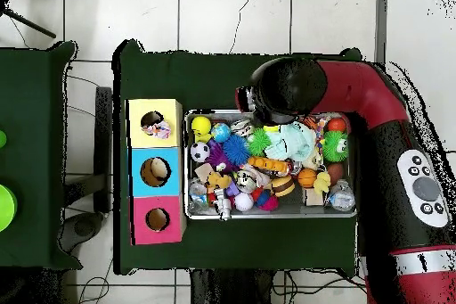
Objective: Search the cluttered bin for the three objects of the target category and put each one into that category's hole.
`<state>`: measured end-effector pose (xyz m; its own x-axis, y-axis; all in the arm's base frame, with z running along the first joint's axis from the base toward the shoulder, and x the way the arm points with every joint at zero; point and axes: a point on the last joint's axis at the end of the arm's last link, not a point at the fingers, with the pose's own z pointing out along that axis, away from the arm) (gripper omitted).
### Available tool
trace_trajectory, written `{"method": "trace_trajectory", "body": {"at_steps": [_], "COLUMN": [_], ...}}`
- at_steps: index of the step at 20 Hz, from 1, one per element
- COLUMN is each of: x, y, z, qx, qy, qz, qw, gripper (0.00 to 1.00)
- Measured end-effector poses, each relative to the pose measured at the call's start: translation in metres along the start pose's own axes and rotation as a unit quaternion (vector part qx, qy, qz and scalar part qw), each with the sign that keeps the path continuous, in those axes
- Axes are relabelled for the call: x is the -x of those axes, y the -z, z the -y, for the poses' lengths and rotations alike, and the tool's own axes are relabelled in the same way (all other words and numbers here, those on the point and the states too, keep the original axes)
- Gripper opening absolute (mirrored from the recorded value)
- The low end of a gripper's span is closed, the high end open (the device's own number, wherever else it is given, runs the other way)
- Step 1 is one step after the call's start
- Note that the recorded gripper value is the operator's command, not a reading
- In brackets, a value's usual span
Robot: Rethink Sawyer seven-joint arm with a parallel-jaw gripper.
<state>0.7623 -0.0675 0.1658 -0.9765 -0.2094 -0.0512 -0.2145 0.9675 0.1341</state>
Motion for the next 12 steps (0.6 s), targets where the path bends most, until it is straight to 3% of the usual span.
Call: {"method": "trace_trajectory", "body": {"at_steps": [9,12], "x": [0.031,0.044], "y": [0.021,0.021], "z": [0.016,0.029], "qx": [-0.007,-0.015], "qy": [-0.005,0.004], "qz": [0.039,0.052], "qw": [0.9992,0.9985], "gripper": [1.0,1.0]}}
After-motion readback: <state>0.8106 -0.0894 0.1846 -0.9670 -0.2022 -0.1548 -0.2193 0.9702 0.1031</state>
